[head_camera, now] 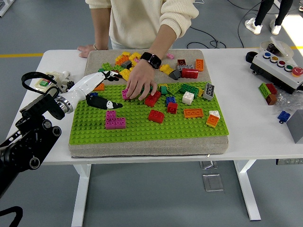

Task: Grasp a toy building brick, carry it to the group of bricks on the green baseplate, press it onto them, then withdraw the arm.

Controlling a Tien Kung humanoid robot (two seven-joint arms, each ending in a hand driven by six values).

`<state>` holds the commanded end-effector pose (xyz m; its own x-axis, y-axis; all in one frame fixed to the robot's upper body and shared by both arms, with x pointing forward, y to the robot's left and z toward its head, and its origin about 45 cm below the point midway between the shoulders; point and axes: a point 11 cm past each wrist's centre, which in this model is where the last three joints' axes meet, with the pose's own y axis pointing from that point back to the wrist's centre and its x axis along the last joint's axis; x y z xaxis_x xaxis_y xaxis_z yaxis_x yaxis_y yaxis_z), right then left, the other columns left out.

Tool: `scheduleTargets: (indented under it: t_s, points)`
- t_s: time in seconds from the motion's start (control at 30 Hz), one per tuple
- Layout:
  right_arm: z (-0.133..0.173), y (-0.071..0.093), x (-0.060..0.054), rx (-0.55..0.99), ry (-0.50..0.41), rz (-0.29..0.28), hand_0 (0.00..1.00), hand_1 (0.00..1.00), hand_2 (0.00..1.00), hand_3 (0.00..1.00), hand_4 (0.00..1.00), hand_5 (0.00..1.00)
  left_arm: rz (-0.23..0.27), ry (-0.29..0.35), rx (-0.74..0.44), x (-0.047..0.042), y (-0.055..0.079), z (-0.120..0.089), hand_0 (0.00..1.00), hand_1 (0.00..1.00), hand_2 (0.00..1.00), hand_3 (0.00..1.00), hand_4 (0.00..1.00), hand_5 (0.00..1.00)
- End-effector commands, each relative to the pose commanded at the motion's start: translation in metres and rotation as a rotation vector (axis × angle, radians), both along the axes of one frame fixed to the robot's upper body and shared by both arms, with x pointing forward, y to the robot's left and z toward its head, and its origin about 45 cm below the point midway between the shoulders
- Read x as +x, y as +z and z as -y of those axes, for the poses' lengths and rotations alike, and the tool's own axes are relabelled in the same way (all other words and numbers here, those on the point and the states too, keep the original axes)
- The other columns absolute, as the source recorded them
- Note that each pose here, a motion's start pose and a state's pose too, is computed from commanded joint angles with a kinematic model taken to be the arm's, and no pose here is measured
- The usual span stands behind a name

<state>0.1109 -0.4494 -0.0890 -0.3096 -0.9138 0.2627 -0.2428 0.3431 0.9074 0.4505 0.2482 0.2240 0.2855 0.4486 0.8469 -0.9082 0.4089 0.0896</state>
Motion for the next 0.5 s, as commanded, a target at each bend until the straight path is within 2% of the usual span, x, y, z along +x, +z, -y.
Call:
scheduleTargets:
  t_s: [0.17,0.2,0.37,0.4,0.5]
  points:
    - [0.000,0.000,-0.001,0.001,-0.001,-0.001,0.751,0.674,0.725,0.661,0.915,0.484,0.040,0.012,-0.002,0.0010,0.005,-0.003,0.774,0.748,0.769,0.849,0.998,0.109]
    - [0.000,0.000,-0.001,0.002,-0.001,-0.001,0.751,0.674,0.725,0.661,0.915,0.485,0.054,0.017,-0.007,0.0015,0.007,-0.004,0.724,0.687,0.696,0.765,0.989,0.065]
    - [0.000,0.000,0.000,0.002,-0.003,0.001,0.751,0.674,0.725,0.661,0.915,0.485,0.095,0.023,-0.025,0.0029,0.014,-0.006,0.724,0.687,0.696,0.765,0.989,0.065]
    - [0.000,0.000,0.000,0.002,-0.003,0.000,0.751,0.673,0.724,0.660,0.915,0.484,0.103,0.024,-0.029,0.0032,0.015,-0.006,0.679,0.670,0.602,0.738,0.837,0.002]
    - [0.000,0.000,0.000,0.002,-0.002,0.000,0.751,0.673,0.724,0.660,0.915,0.484,0.117,0.027,-0.038,0.0035,0.018,-0.007,0.679,0.670,0.602,0.738,0.837,0.002]
